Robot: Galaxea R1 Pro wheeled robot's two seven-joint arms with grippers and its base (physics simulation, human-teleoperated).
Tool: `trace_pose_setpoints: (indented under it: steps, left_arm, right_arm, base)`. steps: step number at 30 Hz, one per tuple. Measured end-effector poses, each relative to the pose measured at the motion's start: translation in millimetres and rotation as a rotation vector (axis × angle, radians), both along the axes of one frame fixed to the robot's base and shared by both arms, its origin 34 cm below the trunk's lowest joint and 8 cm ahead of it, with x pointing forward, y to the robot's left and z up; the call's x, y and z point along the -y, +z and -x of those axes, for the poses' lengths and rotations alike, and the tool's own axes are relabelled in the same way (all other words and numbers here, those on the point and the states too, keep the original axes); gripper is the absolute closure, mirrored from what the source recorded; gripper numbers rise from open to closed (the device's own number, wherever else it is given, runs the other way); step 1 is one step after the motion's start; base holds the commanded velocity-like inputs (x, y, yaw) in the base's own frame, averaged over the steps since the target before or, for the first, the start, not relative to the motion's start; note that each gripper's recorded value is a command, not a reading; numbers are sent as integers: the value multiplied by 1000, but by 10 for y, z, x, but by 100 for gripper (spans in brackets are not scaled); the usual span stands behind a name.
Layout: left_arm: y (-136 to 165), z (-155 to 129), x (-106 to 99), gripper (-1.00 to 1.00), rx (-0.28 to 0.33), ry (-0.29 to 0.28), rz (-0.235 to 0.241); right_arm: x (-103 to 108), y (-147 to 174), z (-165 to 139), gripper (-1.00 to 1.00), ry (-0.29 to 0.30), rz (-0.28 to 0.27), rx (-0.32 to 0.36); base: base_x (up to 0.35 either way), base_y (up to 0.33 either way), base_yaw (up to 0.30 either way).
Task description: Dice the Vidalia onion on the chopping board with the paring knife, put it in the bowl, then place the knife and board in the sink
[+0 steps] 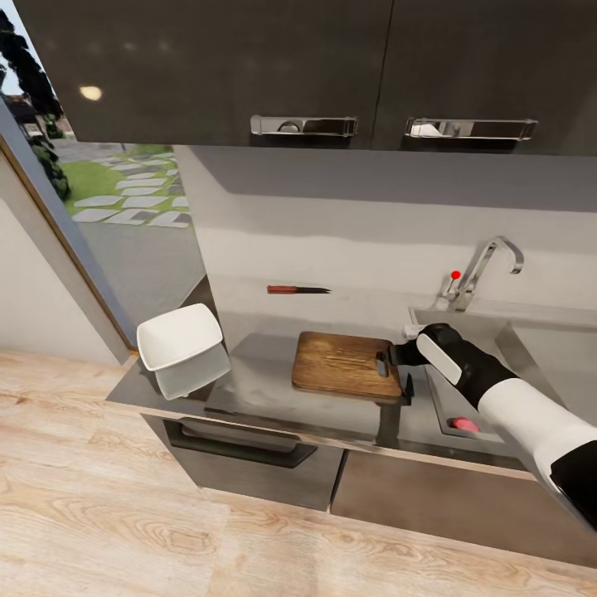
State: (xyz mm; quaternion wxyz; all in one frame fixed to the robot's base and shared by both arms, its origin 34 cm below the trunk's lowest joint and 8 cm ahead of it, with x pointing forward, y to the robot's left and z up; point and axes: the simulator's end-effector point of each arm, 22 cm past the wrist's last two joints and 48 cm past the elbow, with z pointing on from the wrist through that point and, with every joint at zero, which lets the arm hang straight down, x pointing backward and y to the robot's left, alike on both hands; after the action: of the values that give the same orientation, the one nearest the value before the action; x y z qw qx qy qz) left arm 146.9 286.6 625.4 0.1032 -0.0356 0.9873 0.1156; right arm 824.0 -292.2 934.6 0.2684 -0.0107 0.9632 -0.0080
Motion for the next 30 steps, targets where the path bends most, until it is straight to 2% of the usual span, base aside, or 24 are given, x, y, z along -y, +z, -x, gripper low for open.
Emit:
trace_pose_setpoints:
  steps: [10, 16, 20, 25, 30]
  left_arm:
    - [0, 5, 0, -100, -1, 0, 0]
    - [0, 6, 0, -100, -1, 0, 0]
    - [0, 6, 0, -100, -1, 0, 0]
    - [0, 1, 0, -100, 0, 0, 0]
    - [0, 0, 0, -100, 0, 0, 0]
  right_arm:
    - [-38, 63, -30, -100, 3, -8, 11]
    - [-71, 217, -84, -100, 10, -24, 32]
    - [-110, 416, -92, -100, 11, -61, 21]
    - [-19, 696, -161, -100, -20, -81, 44]
    - [159, 877, -217, -100, -72, -39, 76]
  base:
    - [0, 0, 0]
    - [0, 0, 0]
    - [0, 0, 0]
    - [0, 0, 0]
    - [0, 0, 0]
